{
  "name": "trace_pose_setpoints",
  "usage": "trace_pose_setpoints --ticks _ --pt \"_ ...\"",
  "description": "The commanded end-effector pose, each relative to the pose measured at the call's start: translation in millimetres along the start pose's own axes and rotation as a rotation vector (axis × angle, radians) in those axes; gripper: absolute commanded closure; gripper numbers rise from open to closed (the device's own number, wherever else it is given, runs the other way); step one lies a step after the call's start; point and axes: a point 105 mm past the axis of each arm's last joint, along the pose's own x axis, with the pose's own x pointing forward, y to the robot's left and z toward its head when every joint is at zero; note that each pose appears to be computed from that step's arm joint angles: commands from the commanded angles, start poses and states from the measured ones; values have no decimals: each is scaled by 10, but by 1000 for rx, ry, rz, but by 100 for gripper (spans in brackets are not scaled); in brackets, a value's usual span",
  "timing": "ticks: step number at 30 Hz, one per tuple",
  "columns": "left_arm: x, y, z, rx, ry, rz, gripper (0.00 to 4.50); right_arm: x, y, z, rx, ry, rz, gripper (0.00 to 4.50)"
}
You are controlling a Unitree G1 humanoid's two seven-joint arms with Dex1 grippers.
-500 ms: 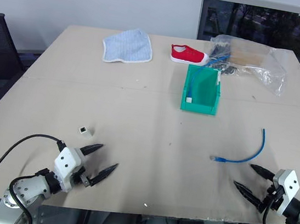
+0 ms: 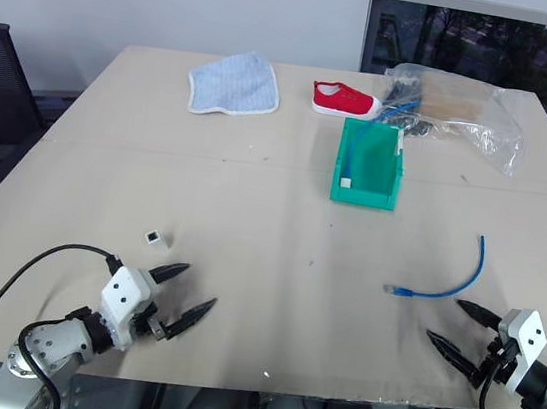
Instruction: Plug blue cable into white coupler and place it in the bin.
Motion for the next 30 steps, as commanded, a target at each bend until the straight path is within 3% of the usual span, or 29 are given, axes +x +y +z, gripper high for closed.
trace_pose_setpoints --ticks 1,7,11,16,25,28,30 --pt "34 -160 -109 -47 49 -61 7 -41 -11 27 -10 -4 -17 6" --pt "106 -87 68 -17 21 -73 7 -36 53 109 -24 13 36 6" --pt "274 -51 562 61 -72 -158 7 113 80 326 -68 -3 97 6" --pt "339 -244 1070 158 -143 -406 7 352 127 473 -154 34 181 6" --pt "270 -382 1240 260 -86 -659 7 667 120 430 -268 147 299 6" --pt "252 -348 1232 230 -87 -671 7 676 97 412 -288 179 332 87" --pt "234 -358 1182 224 -76 -678 7 688 81 420 -298 183 342 186"
